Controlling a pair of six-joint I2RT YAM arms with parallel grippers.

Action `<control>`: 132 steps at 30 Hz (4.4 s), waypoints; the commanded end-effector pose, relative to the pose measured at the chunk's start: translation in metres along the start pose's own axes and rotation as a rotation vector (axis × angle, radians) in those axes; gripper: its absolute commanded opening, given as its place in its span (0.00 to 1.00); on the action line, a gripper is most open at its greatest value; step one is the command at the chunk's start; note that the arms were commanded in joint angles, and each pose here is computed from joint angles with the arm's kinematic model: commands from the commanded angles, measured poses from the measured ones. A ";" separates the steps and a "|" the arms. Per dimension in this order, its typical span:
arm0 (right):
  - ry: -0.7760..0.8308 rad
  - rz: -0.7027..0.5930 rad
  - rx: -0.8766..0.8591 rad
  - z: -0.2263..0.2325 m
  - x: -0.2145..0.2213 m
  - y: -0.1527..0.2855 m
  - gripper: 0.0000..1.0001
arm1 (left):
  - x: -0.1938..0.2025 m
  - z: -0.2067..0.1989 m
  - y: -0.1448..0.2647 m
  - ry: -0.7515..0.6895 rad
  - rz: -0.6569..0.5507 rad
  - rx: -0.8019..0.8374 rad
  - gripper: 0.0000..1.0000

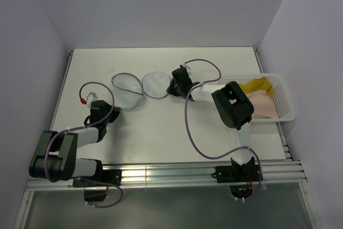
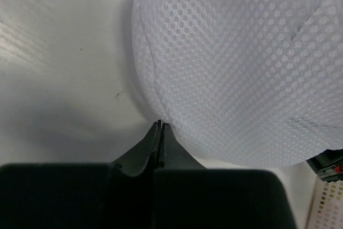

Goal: Place the bra in the laundry bag and zip it closed

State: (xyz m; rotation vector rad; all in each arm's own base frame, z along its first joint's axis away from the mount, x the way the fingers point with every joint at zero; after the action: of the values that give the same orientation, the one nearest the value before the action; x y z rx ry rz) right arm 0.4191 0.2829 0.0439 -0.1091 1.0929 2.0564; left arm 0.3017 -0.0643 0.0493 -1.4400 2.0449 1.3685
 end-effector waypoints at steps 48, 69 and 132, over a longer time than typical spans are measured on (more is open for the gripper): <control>-0.032 -0.537 0.253 -0.121 -0.159 0.236 0.44 | -0.066 -0.206 0.224 -0.549 -0.028 1.034 0.88; -0.088 -0.334 0.439 -0.194 -0.139 0.180 0.47 | -0.048 -0.201 0.239 -0.647 -0.033 0.988 0.86; -0.151 -0.842 -0.105 -0.079 -0.187 0.357 0.00 | 0.010 -0.308 0.222 -0.578 0.137 1.158 0.95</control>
State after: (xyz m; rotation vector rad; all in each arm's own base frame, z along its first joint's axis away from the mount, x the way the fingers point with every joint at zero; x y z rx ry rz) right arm 0.2812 -0.0021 0.2748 -0.3422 0.7706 1.3485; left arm 0.1857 -0.2847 0.2601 -0.2618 2.0599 0.4763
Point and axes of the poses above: each gripper's point midway between its finger pads, its own y axis back along the fingers, its own z axis along the line the jaws close on, x = y × z, the point moved 3 cm from there along y, back along the fingers, and after that the axes turned 15 degrees about -y, right-handed, at the moved point
